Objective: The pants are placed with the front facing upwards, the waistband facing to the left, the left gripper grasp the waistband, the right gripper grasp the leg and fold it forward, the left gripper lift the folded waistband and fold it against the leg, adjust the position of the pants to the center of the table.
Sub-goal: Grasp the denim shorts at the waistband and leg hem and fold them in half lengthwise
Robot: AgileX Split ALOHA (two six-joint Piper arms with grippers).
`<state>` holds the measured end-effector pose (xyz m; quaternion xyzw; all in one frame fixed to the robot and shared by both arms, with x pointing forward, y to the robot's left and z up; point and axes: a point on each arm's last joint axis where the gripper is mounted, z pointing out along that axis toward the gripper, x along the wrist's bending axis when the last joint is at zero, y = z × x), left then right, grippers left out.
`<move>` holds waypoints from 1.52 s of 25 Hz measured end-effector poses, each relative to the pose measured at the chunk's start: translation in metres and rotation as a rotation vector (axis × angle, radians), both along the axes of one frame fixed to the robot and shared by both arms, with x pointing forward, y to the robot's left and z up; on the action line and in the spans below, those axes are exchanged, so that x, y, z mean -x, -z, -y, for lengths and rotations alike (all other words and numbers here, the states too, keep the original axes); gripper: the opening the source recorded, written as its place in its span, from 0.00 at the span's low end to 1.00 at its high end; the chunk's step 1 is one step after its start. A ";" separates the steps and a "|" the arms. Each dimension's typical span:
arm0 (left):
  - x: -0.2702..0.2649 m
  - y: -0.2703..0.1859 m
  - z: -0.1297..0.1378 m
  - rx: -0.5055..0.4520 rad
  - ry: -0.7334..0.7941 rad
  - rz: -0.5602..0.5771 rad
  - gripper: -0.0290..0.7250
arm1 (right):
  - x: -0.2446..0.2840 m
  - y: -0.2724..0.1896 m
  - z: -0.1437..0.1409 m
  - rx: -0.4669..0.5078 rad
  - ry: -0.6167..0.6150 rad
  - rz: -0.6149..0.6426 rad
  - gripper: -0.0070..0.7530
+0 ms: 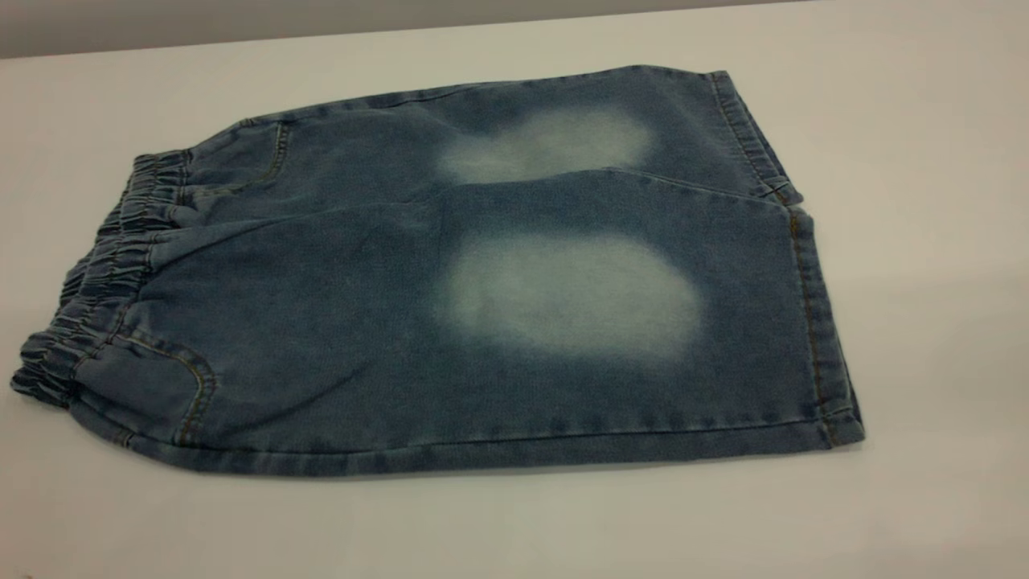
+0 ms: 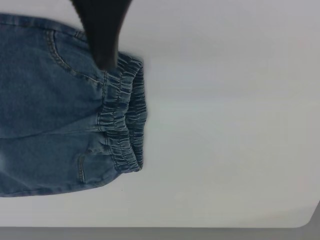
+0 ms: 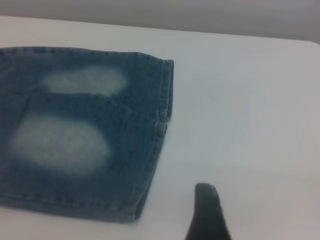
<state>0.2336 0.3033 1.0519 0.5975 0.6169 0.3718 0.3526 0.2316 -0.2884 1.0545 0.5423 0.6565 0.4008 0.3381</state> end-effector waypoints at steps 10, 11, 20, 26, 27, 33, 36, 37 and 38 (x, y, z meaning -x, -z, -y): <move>-0.015 -0.007 -0.001 0.056 -0.038 -0.061 0.62 | -0.003 -0.007 -0.002 -0.081 0.014 0.007 0.57; -0.019 -0.010 -0.001 0.069 -0.046 -0.058 0.62 | -0.007 -0.010 -0.003 -0.098 0.016 -0.001 0.57; -0.091 -0.018 0.004 0.239 -0.078 -0.105 0.62 | -0.065 -0.048 -0.012 -0.194 0.003 -0.096 0.57; -0.141 -0.003 0.004 0.272 -0.091 -0.183 0.62 | -0.117 -0.045 -0.015 -0.226 0.022 -0.198 0.57; -0.149 0.001 0.004 0.271 -0.096 -0.197 0.62 | -0.124 -0.043 -0.016 -0.230 0.021 -0.214 0.57; -0.190 0.031 0.004 0.292 -0.123 -0.301 0.62 | -0.165 -0.021 -0.023 -0.269 0.000 -0.350 0.57; -0.203 0.052 0.003 0.286 -0.138 -0.404 0.62 | -0.179 -0.009 -0.027 -0.288 -0.030 -0.417 0.57; -0.207 0.059 0.003 0.284 -0.143 -0.439 0.62 | -0.184 -0.006 -0.028 -0.289 -0.036 -0.435 0.57; -0.210 0.065 0.003 0.282 -0.147 -0.468 0.62 | -0.187 -0.003 -0.029 -0.291 -0.041 -0.444 0.57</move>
